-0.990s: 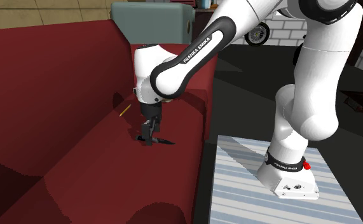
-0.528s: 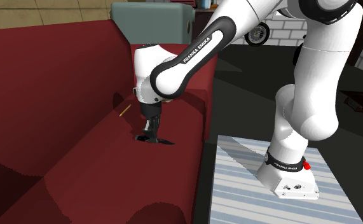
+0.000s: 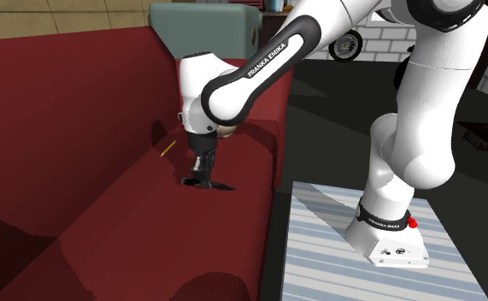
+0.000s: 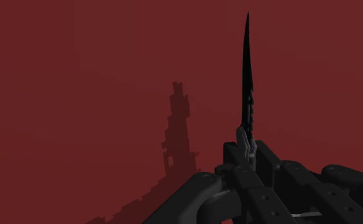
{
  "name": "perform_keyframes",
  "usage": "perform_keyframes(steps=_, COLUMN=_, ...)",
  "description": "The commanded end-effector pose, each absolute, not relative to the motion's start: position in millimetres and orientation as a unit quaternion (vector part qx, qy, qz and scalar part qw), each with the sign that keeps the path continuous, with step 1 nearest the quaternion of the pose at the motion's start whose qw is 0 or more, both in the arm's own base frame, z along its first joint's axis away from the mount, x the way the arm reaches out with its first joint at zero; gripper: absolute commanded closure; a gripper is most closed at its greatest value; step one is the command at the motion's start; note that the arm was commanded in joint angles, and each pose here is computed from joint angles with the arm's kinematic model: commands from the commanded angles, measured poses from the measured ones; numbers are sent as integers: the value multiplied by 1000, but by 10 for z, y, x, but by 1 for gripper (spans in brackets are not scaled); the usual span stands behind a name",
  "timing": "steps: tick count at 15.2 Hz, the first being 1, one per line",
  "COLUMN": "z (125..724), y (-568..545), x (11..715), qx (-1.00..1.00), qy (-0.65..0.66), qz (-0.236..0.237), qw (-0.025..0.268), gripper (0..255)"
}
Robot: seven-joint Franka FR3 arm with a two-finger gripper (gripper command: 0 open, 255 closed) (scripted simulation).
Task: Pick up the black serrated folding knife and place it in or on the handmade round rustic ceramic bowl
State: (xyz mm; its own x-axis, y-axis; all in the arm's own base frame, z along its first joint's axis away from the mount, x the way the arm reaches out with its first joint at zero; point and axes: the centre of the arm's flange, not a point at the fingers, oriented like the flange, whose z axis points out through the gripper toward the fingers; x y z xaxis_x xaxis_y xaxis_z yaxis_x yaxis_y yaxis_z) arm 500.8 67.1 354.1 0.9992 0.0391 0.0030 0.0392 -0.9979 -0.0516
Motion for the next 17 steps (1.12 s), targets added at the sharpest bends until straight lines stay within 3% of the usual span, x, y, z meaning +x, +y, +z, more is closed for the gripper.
perform_keyframes(steps=1, z=3648, y=664, x=5005, qx=-999, qy=-20, qz=-1, qw=26, gripper=255)
perform_keyframes(steps=17, z=4493, y=664, x=5005, qx=-999, qy=-20, qz=-1, qw=26, gripper=255)
